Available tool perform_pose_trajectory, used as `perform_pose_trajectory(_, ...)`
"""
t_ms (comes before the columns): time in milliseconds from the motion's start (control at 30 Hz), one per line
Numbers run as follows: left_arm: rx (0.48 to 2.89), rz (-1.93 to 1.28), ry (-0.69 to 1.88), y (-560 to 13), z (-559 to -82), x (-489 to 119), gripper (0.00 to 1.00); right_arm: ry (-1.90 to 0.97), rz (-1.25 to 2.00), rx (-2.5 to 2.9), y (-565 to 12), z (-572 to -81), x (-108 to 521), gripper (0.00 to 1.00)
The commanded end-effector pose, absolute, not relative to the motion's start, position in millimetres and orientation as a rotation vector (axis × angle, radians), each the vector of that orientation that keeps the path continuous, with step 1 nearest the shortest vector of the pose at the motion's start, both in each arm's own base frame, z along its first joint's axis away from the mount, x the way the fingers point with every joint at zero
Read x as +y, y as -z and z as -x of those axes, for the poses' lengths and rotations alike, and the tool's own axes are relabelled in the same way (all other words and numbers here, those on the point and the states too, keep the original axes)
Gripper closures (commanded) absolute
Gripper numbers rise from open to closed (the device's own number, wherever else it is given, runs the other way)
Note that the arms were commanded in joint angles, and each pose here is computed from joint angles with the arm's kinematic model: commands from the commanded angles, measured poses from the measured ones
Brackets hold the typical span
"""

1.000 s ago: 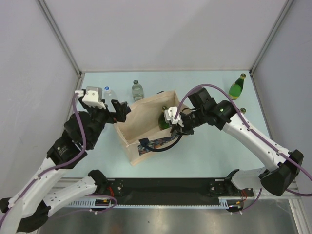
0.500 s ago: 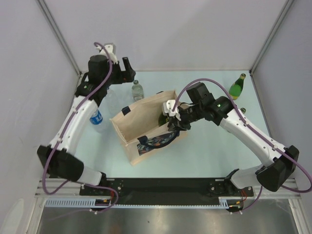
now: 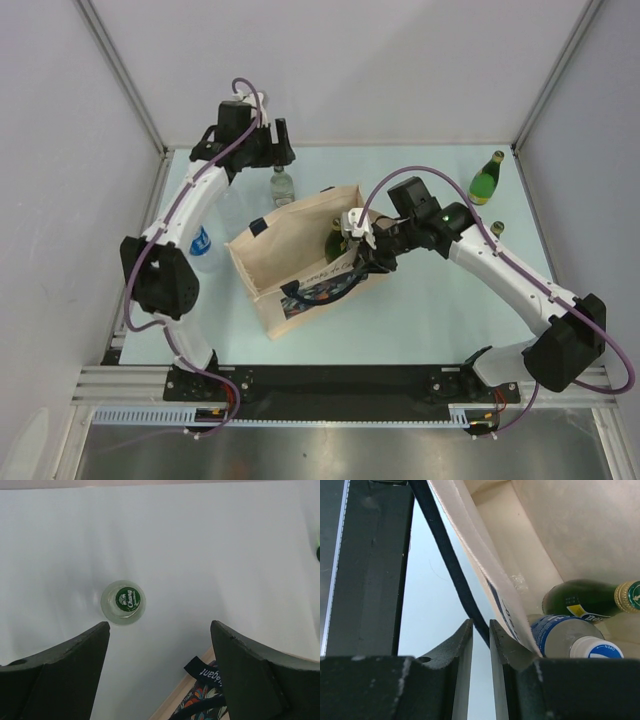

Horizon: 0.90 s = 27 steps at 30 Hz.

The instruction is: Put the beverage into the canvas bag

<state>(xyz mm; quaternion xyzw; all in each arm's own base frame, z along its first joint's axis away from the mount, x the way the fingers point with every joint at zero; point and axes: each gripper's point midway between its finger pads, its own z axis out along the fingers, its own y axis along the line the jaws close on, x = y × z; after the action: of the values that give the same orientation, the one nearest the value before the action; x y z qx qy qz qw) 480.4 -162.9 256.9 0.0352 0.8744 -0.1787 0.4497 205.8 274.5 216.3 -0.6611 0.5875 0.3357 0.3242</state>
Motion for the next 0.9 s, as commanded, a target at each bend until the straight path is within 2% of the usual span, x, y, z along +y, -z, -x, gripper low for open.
perform_pose_trajectory(0, 2.162, -0.1, 0.375, -259, -500, -160, 0.14, -0.888, 1.697, 1.512, -228, -209, 275, 0.75)
perform_pose_trajectory(333, 2.266, -0.078, 0.186, -209, -519, -150, 0.26, -0.897, 1.672, 1.522, -229, -221, 274, 0.75)
perform_pose_trajectory(633, 2.299, -0.093, 0.184, -185, -532, -156, 0.39, -0.887, 1.649, 1.529, -231, -228, 274, 0.75)
perform_pose_trajectory(867, 2.294, -0.117, 0.177, -183, -538, -162, 0.42, -0.871, 1.632, 1.536, -233, -234, 272, 0.75)
